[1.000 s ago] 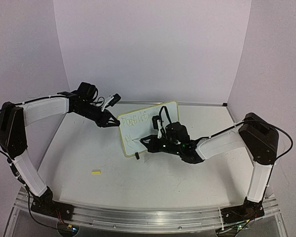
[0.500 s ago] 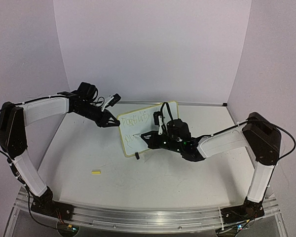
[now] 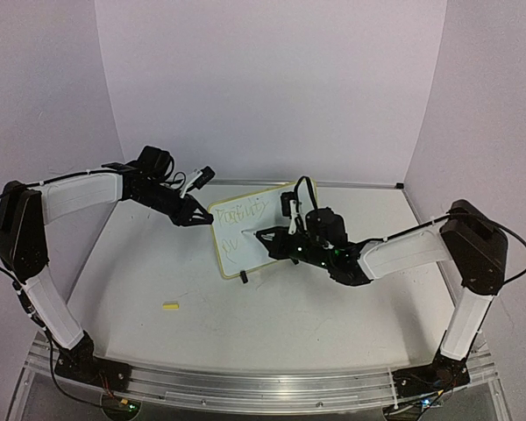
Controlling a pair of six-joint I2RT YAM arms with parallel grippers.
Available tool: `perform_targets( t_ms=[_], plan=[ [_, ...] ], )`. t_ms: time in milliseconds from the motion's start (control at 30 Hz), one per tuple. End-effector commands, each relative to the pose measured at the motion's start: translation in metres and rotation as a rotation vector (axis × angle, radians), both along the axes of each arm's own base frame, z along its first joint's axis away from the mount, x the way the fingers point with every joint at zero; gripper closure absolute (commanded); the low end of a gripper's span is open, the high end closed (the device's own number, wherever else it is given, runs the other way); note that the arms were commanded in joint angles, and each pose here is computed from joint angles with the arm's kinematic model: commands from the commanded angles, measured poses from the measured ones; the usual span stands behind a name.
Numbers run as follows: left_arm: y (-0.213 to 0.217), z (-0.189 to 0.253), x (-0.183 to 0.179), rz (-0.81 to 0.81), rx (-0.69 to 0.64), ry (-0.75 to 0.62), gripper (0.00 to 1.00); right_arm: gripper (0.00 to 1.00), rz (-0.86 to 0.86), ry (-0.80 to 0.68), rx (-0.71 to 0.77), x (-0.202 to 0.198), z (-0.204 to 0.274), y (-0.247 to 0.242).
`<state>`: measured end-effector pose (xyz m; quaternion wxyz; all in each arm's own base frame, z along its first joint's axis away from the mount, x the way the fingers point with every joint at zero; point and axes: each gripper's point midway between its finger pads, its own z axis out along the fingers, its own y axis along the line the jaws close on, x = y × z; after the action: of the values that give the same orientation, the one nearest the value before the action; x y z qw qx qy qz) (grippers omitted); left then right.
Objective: Write a sentence on the whiteboard
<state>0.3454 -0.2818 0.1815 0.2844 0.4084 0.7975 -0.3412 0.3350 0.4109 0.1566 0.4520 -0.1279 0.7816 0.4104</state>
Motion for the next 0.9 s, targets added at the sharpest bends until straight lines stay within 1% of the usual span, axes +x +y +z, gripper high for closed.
perform_targets(
  t_ms=[0,400,867],
  plan=[
    [0.001,-0.021,-0.009,-0.008,0.077,0.056,1.00,1.00,-0.008,-0.016,0.027,0.003,0.006,0.000],
    [0.001,-0.022,-0.009,-0.008,0.079,0.057,1.00,1.00,-0.003,0.021,0.012,0.006,-0.012,0.007],
    [0.001,-0.023,-0.009,-0.009,0.079,0.059,1.00,1.00,-0.101,0.040,-0.010,0.011,-0.017,-0.016]
  ],
)
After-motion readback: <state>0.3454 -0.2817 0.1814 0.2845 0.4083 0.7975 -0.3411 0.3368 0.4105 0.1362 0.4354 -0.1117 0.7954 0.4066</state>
